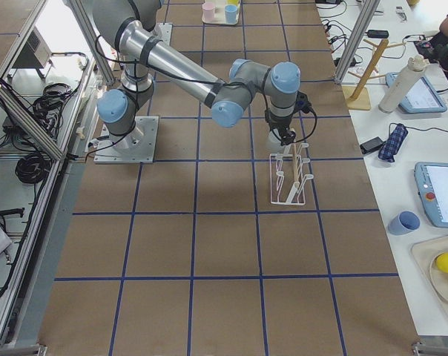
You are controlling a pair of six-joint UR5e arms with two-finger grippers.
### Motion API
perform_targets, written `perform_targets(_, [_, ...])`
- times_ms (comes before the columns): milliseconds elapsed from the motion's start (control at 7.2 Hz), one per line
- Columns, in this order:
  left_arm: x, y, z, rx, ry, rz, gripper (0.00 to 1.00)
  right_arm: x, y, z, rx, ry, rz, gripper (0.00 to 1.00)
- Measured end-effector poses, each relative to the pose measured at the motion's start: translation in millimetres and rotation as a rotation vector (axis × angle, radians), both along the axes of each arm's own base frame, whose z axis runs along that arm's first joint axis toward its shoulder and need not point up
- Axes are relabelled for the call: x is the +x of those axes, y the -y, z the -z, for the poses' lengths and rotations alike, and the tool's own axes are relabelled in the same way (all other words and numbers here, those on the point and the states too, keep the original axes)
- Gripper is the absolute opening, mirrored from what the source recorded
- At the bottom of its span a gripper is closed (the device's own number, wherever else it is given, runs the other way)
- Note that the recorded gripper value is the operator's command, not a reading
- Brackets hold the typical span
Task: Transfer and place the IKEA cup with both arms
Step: 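Lift the white cup off the rack with the right gripper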
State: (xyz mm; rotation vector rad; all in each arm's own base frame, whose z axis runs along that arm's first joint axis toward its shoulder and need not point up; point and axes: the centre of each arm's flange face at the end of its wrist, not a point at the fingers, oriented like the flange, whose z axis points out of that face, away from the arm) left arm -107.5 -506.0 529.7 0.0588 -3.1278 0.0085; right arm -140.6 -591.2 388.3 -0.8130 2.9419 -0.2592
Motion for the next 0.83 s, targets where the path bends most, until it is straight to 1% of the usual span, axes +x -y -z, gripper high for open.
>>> perform_targets(139, [0.2, 0.1, 0.3, 0.0, 0.0, 0.0, 1.0, 10.1, -11.4, -19.3, -0.005, 0.032, -0.002, 0.52])
perform_targets(278, [0.1, 0.2, 0.4, -0.001, 0.0, -0.001, 1.0, 21.2, -23.0, -35.1, -0.003, 0.08, -0.004, 0.52])
perform_targets(417, [-0.1, 0.2, 0.0, -0.002, -0.001, -0.001, 1.0, 32.8, -33.4, -45.9, 0.007, 0.148, -0.002, 0.49])
perform_targets(556, [0.3, 0.2, -0.1, -0.002, -0.001, -0.001, 1.0, 45.1, -43.2, -52.1, 0.027, 0.23, 0.004, 0.48])
perform_targets(694, [1.7, -0.3, -0.2, 0.001, -0.001, 0.002, 1.0, 58.8, -53.7, -53.7, 0.064, 0.336, 0.015, 0.48])
perform_targets(833, [6.7, -1.2, 0.7, 0.015, -0.021, -0.001, 1.0, 72.3, -61.7, -53.1, 0.104, 0.449, 0.029, 0.48])
